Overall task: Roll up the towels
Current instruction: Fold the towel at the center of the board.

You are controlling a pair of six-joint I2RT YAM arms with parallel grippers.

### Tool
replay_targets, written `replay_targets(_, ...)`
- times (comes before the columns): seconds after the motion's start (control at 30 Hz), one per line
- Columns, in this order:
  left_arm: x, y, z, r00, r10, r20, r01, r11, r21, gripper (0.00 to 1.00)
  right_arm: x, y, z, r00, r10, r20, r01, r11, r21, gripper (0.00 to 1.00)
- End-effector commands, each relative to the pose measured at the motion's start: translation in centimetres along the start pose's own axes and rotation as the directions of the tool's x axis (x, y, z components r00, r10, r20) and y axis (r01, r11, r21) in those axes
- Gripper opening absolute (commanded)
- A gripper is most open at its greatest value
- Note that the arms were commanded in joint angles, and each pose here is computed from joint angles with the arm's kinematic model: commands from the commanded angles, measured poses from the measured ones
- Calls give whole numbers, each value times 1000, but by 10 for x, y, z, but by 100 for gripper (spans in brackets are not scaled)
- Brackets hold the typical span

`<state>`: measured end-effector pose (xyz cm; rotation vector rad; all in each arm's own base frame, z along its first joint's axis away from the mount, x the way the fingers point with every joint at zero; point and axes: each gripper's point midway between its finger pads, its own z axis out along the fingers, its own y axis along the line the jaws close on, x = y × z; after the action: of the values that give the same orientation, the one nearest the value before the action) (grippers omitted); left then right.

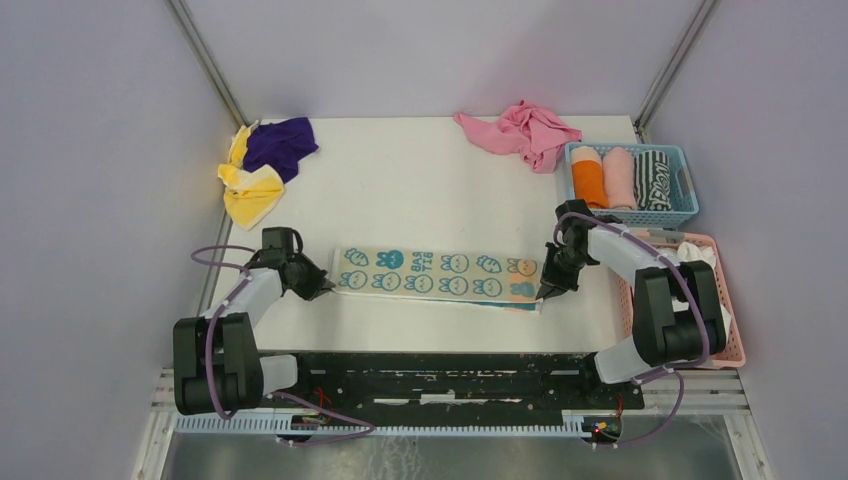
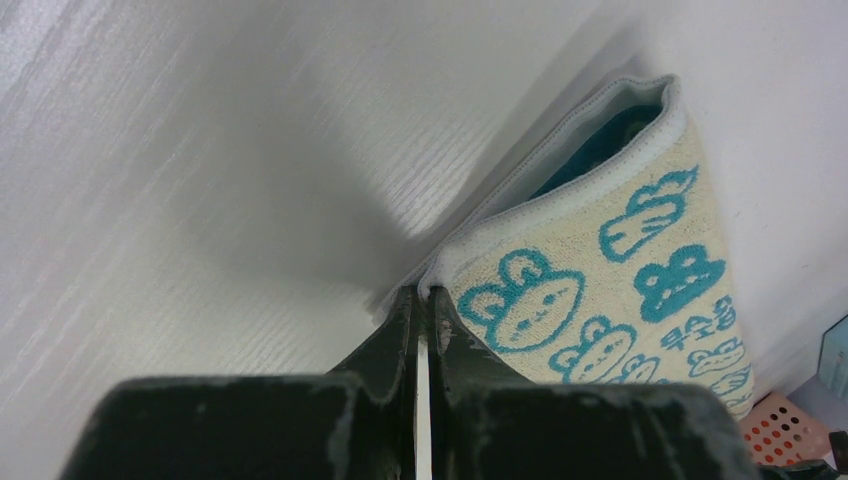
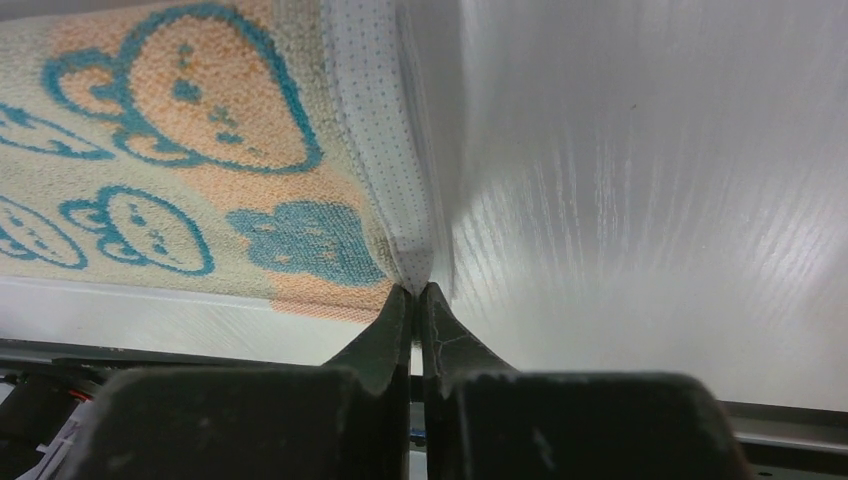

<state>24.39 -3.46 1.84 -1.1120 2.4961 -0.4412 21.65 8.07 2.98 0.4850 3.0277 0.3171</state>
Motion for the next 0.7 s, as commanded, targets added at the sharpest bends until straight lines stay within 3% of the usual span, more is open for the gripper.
replay_targets(0.0,-19,-3,5,997,-27,67,28,1000,-10,3,10,-6,11,998,57,-21,-57,998,-1,7)
replay_targets(0.37,-33,-12,-3,995,-1,103,2,1000,-10,3,28,-21,40,988,148,-53,-146,988,48,8)
replay_targets(0.53,-42,-15,-11,990,13,139,-11,1000,-19,3,8,-19,34,993,120,7,-120,991,60,8)
replay_targets(0.67,-33,-6,-1,994,6,106,-2,999,-40,3,-11,-13,27,995,88,38,-90,994,60,8)
